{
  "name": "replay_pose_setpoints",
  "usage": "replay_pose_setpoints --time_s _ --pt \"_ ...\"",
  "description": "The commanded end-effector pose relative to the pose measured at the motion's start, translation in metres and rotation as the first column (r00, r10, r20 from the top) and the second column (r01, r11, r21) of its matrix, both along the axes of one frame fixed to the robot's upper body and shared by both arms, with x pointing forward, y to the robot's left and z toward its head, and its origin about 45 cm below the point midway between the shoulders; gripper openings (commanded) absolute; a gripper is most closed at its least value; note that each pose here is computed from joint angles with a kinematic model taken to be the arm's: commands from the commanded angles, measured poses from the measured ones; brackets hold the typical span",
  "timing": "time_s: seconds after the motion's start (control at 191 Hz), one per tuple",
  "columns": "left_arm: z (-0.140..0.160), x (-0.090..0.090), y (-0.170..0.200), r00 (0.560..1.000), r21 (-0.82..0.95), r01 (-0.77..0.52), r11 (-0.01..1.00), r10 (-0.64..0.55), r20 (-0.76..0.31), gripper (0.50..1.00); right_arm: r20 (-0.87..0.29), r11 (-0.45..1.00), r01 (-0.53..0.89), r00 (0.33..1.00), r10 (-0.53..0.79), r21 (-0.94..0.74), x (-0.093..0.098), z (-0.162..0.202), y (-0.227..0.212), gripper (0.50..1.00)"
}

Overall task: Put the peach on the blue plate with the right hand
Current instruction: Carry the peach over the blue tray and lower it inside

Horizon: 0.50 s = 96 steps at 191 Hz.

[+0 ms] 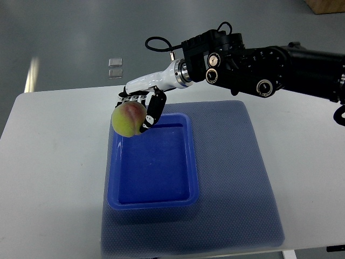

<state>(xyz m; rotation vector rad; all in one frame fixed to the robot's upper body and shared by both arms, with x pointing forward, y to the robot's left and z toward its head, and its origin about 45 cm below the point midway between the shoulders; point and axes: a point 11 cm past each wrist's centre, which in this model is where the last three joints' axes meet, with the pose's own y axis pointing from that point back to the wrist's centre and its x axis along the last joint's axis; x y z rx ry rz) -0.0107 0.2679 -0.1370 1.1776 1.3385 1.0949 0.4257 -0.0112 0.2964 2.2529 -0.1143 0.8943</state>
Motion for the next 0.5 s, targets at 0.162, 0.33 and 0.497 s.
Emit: replay_pose_setpoints --time_s 0.162,0.33,0.497 --pt "0.000 0.000 0.001 1.000 0.004 0.000 1.000 0.000 0.000 1.000 -0.039 0.994 0.087 0.995 -0.089 -0.060 0.006 -0.063 -0.027 0.635" --pt "0.000 0.000 0.002 1.000 0.005 -0.002 1.000 0.002 0.000 1.000 -0.048 0.991 0.099 0.993 -0.104 -0.093 0.005 -0.083 -0.039 0.672" --pt "0.000 0.000 0.002 1.000 0.005 -0.002 1.000 0.002 0.000 1.000 -0.072 0.990 0.104 0.991 -0.111 -0.093 0.000 -0.094 -0.042 0.748"
